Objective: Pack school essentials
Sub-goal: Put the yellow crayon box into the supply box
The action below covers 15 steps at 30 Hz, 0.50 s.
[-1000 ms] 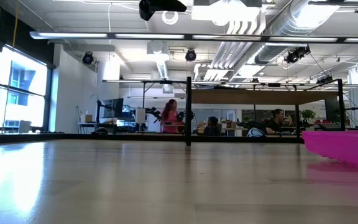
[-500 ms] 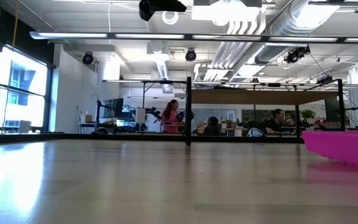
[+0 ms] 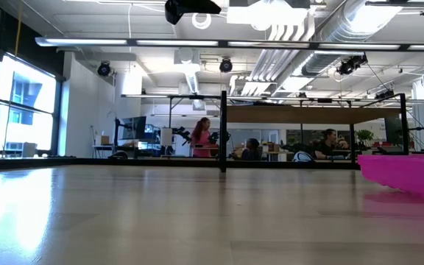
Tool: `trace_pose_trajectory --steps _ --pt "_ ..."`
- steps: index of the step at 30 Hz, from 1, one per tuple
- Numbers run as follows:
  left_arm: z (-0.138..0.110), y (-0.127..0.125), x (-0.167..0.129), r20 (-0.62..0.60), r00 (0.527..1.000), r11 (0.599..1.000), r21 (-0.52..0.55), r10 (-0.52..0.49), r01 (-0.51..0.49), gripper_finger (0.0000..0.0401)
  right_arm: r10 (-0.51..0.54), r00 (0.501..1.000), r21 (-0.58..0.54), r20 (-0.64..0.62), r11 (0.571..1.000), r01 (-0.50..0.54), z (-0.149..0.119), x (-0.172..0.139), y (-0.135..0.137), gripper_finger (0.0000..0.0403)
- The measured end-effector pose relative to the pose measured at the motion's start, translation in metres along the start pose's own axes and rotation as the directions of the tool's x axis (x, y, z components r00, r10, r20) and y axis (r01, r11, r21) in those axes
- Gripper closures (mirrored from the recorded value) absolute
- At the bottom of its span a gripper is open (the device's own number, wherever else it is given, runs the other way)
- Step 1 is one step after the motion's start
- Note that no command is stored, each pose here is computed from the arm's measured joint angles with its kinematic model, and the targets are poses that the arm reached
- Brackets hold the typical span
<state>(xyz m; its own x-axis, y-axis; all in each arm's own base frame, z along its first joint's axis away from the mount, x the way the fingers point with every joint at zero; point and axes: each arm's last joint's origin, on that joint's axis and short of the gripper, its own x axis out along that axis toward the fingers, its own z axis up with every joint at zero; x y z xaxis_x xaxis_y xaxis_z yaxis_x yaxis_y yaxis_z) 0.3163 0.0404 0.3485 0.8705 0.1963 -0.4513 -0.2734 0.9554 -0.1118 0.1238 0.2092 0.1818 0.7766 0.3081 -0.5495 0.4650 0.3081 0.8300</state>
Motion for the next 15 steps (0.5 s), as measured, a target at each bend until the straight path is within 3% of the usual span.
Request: trace_pose_trajectory --steps 15 --pt "-0.0001 0.0 0.0 0.0 1.0 1.0 0.0 0.0 0.0 0.0184 -0.041 0.998 0.015 -0.056 0.999 0.042 -0.001 0.0 -0.0027 0.032"
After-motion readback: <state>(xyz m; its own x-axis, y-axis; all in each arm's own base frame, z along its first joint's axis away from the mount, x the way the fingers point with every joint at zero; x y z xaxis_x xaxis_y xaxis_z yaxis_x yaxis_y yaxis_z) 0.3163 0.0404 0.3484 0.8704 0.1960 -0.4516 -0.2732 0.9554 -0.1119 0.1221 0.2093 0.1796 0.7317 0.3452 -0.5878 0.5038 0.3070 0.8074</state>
